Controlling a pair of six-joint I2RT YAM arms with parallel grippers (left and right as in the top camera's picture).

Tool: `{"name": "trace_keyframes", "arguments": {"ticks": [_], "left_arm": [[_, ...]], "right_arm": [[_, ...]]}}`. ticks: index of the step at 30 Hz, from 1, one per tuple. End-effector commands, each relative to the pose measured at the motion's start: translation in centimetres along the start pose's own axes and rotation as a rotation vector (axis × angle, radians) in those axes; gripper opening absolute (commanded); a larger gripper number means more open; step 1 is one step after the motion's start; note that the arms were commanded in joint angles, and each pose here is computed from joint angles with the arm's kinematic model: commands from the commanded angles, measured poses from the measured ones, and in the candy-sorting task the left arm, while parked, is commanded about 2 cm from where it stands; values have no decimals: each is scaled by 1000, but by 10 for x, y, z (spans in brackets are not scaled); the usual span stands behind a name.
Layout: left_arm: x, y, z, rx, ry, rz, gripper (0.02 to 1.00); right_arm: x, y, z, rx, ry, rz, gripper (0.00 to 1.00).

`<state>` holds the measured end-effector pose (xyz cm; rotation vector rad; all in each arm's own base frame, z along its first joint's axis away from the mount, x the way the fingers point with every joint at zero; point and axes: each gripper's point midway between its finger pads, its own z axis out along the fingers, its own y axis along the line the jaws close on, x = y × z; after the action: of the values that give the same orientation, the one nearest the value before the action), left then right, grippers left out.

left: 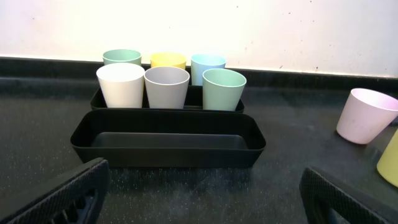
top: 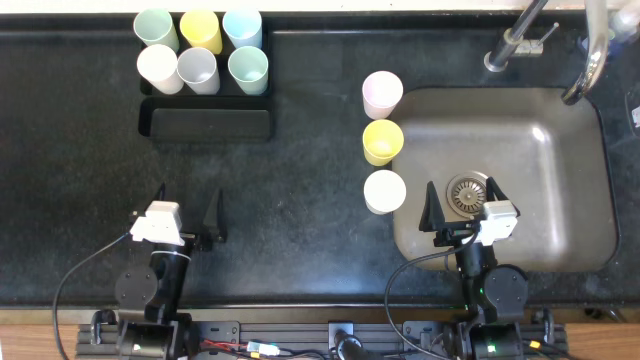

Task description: Store Cups

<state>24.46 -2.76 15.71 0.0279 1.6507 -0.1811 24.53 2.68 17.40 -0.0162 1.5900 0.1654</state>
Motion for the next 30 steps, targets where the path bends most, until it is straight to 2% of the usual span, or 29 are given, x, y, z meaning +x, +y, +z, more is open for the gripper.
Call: {"name": "trace_keyframes", "arguments": {"ticks": [1, 17, 22, 26, 30], "left_arm": [[0, -5, 0, 24, -4, 22, 1000], [-3, -1, 0, 4, -15, 22, 1000], [-45, -1, 2, -7, -53, 17, 1000], [-96, -5, 20, -14, 15, 11, 1000], [-152, -14, 57, 0, 135, 0, 1000]], "right_arm": [[4, -1, 1, 4, 5, -3, 996], [4, -1, 1, 4, 5, -3, 998], [4, -1, 1, 4, 5, -3, 996], [4, -1, 1, 4, 5, -3, 996], [4, -1, 1, 4, 5, -3, 998]]}}
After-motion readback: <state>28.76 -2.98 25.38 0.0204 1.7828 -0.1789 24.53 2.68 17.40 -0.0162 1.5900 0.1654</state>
